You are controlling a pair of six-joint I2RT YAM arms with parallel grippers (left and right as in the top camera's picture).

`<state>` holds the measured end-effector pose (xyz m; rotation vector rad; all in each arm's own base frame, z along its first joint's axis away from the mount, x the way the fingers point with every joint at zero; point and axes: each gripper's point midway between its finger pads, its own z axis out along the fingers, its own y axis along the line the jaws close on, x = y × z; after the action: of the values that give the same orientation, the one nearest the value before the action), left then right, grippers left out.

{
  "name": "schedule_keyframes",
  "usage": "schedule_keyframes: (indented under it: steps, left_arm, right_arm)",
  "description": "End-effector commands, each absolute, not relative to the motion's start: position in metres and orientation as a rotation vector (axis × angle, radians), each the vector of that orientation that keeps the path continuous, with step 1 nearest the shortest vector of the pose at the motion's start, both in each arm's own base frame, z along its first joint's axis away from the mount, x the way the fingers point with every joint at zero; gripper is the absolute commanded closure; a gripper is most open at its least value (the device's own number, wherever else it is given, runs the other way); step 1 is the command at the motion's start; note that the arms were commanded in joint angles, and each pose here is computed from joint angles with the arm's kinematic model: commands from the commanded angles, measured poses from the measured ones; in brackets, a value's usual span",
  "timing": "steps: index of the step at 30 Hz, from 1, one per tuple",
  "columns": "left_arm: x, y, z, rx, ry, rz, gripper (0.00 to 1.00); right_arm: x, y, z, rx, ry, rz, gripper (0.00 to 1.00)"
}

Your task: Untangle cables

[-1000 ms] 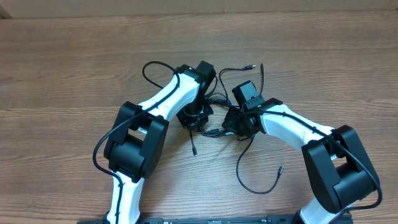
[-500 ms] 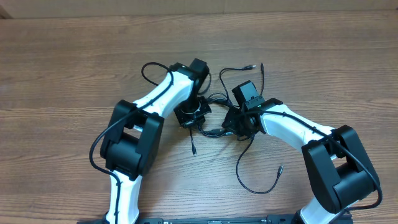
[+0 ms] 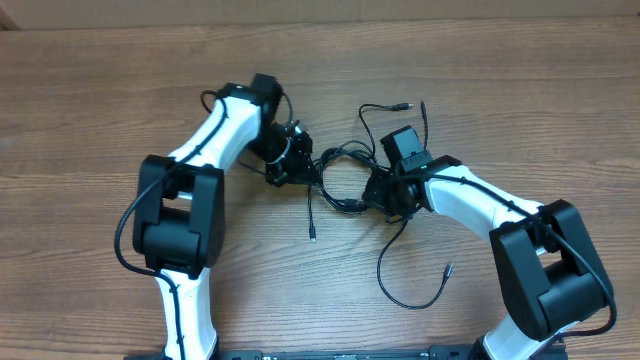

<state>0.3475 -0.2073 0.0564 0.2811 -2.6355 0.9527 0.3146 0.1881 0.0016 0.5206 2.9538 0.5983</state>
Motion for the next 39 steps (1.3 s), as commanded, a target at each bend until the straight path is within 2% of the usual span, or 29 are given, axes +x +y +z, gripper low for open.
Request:
schedule_keyframes:
  steps: [1, 4, 8, 12, 17, 25, 34, 35, 37, 39]
  left_arm:
    - [0.361, -0.211, 0.105, 0.122, -2.608, 1.276, 0.96]
    - [0.365, -0.211, 0.117, 0.083, -2.565, 1.403, 0.96]
    - [0.366, -0.206, 0.112, 0.082, -2.595, 1.370, 0.96]
    - [0.360, -0.185, 0.087, 0.127, -2.701, 1.100, 0.96]
    - [0.342, -0.133, 0.051, 0.304, -2.810, 0.488, 0.96]
    - [0.336, -0.117, 0.043, 0.270, -2.863, 0.232, 0.92]
    - [0.334, -0.106, 0.040, 0.238, -2.904, 0.028, 0.64]
    - [0.334, -0.106, 0.040, 0.235, -2.906, 0.024, 0.66]
    - [0.335, -0.103, 0.039, 0.235, -2.912, 0.002, 0.76]
    - [0.337, -0.103, 0.040, 0.241, -2.915, 0.009, 0.76]
  right_arm:
    - [0.310, 0.182, -0.007, 0.510, 2.982, 0.595, 0.92]
    - [0.310, 0.182, -0.007, 0.509, 2.982, 0.597, 0.91]
    - [0.309, 0.183, -0.006, 0.507, 2.986, 0.606, 0.91]
    - [0.309, 0.183, -0.006, 0.507, 2.986, 0.605, 0.91]
    - [0.309, 0.183, -0.006, 0.506, 2.985, 0.605, 0.91]
    - [0.309, 0.183, -0.006, 0.507, 2.986, 0.604, 0.91]
    - [0.309, 0.183, -0.007, 0.507, 2.987, 0.603, 0.91]
    - [0.308, 0.183, -0.007, 0.508, 2.988, 0.603, 0.96]
    - [0.304, 0.182, -0.007, 0.515, 3.009, 0.604, 0.96]
    - [0.302, 0.186, -0.006, 0.511, 3.017, 0.641, 0.96]
